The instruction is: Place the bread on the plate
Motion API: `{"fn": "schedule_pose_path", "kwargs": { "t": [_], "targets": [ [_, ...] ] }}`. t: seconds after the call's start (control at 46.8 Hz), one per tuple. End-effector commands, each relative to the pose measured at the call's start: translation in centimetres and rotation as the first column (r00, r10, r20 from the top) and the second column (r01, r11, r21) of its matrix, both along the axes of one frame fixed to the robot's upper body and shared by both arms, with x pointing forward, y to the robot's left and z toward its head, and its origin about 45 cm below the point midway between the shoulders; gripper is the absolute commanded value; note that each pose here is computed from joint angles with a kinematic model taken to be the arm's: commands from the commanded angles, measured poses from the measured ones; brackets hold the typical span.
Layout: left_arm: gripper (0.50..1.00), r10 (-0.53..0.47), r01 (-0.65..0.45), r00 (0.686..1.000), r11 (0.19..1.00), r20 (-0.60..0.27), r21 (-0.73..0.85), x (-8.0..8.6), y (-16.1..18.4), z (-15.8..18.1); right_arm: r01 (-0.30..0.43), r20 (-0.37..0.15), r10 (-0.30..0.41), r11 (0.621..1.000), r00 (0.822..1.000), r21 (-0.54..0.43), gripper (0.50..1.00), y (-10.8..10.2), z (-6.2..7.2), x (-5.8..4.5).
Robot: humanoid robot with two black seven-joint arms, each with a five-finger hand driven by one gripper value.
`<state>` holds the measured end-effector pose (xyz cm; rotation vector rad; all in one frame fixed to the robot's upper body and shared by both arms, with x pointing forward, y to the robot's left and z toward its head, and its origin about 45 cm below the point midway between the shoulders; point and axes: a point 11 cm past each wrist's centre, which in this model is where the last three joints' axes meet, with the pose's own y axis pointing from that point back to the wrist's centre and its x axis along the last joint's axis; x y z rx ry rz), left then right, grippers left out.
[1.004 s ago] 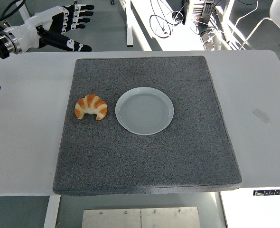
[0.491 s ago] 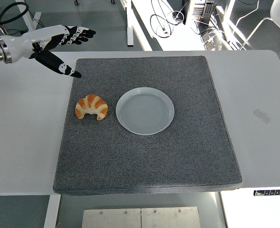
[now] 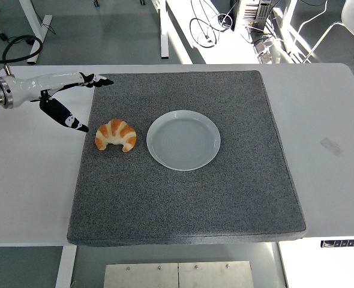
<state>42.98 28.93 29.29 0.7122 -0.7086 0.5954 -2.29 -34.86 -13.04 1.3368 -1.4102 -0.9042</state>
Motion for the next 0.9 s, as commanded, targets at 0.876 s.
{"fn": "schedule_pose_path", "kwargs": {
  "t": [0.876],
  "targets": [
    [0.974,0.063,-0.063,0.998,0.996,0.006,0.058,-0.4,-0.4,-7.2,0.001,0.0,-0.001,1.0,1.0,0.0,1.0,0.0,0.0,0.0]
  ]
}}
